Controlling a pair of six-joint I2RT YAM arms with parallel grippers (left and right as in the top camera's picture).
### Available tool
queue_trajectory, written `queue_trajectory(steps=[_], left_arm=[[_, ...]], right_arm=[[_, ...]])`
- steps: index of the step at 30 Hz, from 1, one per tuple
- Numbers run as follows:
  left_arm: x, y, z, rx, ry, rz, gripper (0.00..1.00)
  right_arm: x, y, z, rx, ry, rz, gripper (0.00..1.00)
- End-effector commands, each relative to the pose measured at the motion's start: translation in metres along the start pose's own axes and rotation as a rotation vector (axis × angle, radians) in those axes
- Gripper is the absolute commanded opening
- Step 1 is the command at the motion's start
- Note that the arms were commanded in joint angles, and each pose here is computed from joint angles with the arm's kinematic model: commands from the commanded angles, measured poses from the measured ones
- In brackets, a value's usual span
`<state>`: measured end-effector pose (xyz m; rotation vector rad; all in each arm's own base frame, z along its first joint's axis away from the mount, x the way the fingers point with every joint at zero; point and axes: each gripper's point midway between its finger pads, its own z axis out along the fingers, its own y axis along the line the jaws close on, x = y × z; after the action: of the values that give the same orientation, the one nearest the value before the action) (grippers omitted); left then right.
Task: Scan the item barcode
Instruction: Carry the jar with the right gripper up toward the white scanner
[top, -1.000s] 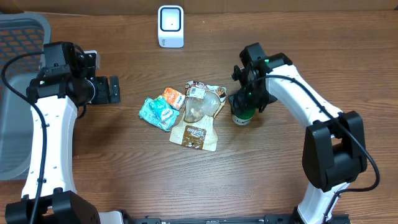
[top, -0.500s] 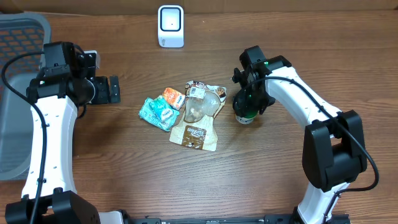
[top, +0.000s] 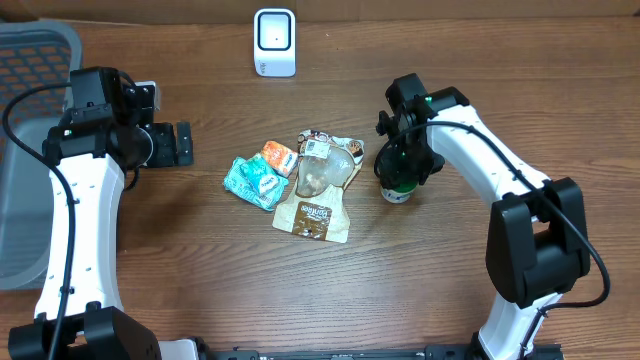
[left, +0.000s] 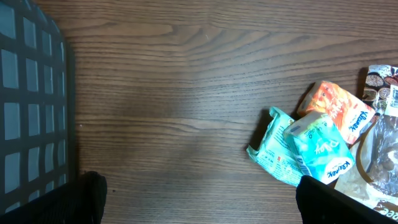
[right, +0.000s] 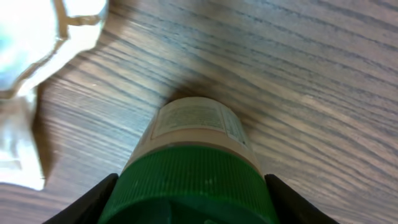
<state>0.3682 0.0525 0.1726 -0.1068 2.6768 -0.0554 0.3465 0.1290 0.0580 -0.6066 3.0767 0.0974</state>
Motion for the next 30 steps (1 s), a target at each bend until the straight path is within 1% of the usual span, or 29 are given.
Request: queue_trajectory(steps=[1,8,11,13,15,17,20,25,30], left_arm=[[-0.003,-0.003,-0.002,0.014,-0.01,0.028,0.99],[-0.003,-0.003,-0.002,0.014,-0.011,0.028,1.0],[-0.003,-0.003,-0.002,0.014,-0.01,0.028,0.99],[-0.003,-0.003,-0.002,0.014,-0.01,0.028,0.99],[-0.003,-0.003,-0.002,0.014,-0.01,0.028,1.0],[-0.003,-0.003,-0.002,0.014,-0.01,0.028,1.0],[-0.003,-0.003,-0.002,0.014,-0.01,0.028,1.0],[-0.003,-0.003,-0.002,0.014,-0.01,0.028,0.99],[-0.003,-0.003,-0.002,0.014,-0.01,0.028,0.99]], right_arm=[[-0.018,0.008,-0.021,-0.05,-0.061,0.007,0.43],[-0.035,0.033,-0.067,-0.185,-0.121,-0.006,0.34],[-0.047,0.054,-0.097,-0.304,-0.184,-0.025,0.31],[-0.057,0.073,-0.123,-0.416,-0.241,-0.044,0.31],[-0.063,0.087,-0.142,-0.505,-0.27,-0.017,0.31],[-0.066,0.102,-0.162,-0.607,-0.297,-0.023,0.28],[-0.065,0.124,-0.185,-0.764,-0.314,-0.059,0.27],[-0.054,0.15,-0.216,-1.007,-0.294,-0.094,0.27],[-0.046,0.163,-0.245,-1.201,-0.282,-0.116,0.27]])
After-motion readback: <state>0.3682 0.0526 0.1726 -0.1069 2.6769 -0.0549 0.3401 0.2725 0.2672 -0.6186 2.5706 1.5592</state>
